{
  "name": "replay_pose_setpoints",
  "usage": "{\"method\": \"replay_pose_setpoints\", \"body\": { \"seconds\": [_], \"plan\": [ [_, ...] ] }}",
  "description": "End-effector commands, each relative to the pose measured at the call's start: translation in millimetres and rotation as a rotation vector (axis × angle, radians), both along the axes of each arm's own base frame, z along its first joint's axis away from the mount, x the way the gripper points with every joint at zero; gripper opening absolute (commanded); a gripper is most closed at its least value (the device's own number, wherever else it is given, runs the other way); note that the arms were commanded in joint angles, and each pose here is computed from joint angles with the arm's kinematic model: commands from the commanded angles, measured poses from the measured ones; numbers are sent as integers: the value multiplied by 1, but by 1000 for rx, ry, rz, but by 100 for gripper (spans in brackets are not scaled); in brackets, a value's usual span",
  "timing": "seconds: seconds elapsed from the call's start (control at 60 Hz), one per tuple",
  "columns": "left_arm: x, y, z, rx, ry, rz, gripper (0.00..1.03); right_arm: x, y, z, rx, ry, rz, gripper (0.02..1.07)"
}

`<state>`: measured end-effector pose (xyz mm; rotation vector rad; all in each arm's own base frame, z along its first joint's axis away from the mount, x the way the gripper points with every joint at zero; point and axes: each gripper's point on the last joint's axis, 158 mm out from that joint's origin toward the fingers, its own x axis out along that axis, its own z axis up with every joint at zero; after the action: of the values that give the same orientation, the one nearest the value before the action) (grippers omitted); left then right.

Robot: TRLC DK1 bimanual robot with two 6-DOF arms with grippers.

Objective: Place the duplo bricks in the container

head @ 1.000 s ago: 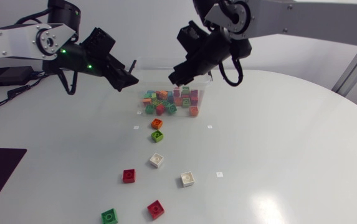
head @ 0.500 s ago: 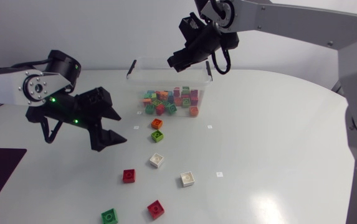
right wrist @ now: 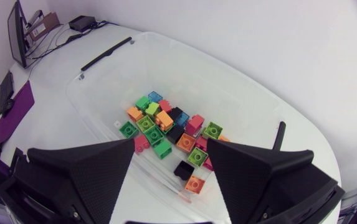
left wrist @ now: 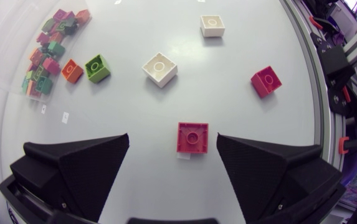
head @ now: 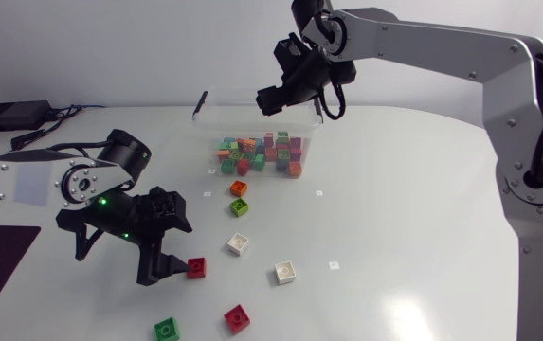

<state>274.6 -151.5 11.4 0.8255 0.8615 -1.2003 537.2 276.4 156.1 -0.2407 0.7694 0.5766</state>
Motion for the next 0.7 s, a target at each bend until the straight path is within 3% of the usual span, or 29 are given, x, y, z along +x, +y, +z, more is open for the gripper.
{"method": "replay_pose_setpoints", "body": {
  "seconds": [0.0, 0.4, 0.583, 0.683],
  "plan": [
    [-14, -1, -9, 21, 5, -58, 98, -14, -2, 28, 21, -21, -5, 98],
    [-25, -10, -42, 91, 46, -124, 96, -116, -4, 20, -28, 33, 87, 98],
    [-25, -11, -53, 107, 55, -124, 83, -165, -14, -4, -53, 107, 80, 98],
    [-27, -11, -57, 113, 66, -121, 70, -185, -22, -25, -77, 181, 54, 98]
  ]
}}
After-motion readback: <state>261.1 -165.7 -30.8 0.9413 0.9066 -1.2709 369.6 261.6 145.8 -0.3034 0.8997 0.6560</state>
